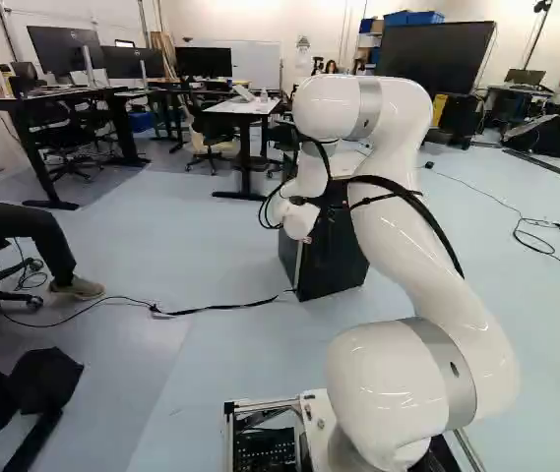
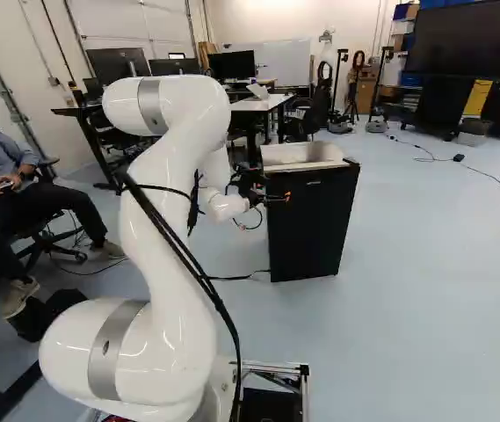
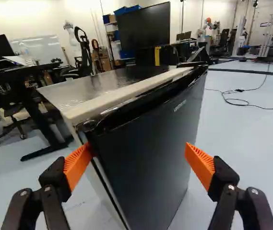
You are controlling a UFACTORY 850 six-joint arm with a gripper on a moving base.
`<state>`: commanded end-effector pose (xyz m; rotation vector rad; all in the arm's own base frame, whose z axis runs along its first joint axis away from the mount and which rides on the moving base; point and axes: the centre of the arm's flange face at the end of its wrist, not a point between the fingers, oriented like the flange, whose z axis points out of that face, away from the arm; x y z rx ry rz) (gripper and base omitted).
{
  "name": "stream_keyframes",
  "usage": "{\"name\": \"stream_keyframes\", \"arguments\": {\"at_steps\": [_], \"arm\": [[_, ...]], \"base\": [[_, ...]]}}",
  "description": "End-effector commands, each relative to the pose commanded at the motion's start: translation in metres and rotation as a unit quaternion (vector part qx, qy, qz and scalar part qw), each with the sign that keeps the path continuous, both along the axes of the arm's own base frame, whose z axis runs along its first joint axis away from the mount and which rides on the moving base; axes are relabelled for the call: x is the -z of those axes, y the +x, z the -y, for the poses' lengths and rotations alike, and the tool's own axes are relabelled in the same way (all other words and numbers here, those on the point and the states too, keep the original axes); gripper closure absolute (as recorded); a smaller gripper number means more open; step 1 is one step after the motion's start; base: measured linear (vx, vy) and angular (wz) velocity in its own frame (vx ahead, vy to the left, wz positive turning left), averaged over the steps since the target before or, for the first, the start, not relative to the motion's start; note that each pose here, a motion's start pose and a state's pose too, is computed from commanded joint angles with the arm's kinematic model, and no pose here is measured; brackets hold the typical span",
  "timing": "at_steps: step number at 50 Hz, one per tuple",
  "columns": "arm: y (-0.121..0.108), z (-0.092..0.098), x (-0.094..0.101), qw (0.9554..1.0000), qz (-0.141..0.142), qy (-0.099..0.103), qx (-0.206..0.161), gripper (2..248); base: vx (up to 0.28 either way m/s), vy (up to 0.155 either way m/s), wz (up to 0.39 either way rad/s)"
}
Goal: Open the fridge door
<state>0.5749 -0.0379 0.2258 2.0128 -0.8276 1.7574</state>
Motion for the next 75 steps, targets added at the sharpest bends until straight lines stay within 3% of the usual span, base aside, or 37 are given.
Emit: {"name": "stream_keyframes", "arguments": {"at_steps": [13,25,36,50,54,63,75], "arm": [[-0.033,0.007,0.002,0.9972,-0.036,0.029,0.059,3],[-0.065,0.012,0.004,0.9889,-0.069,0.059,0.118,3],[-0.095,0.016,0.007,0.9767,-0.096,0.088,0.171,3],[-0.133,0.018,0.011,0.9552,-0.126,0.124,0.237,3],[-0.142,0.019,0.011,0.9509,-0.132,0.129,0.249,3],[-0.150,0.019,0.011,0.9485,-0.135,0.130,0.256,3],[-0.150,0.021,0.007,0.9517,-0.121,0.109,0.260,3]], "base": [[-0.001,-0.002,-0.007],[0.000,0.000,0.000],[0.000,0.000,0.000],[0.000,0.000,0.000],[0.000,0.000,0.000],[0.000,0.000,0.000],[0.000,0.000,0.000]]}}
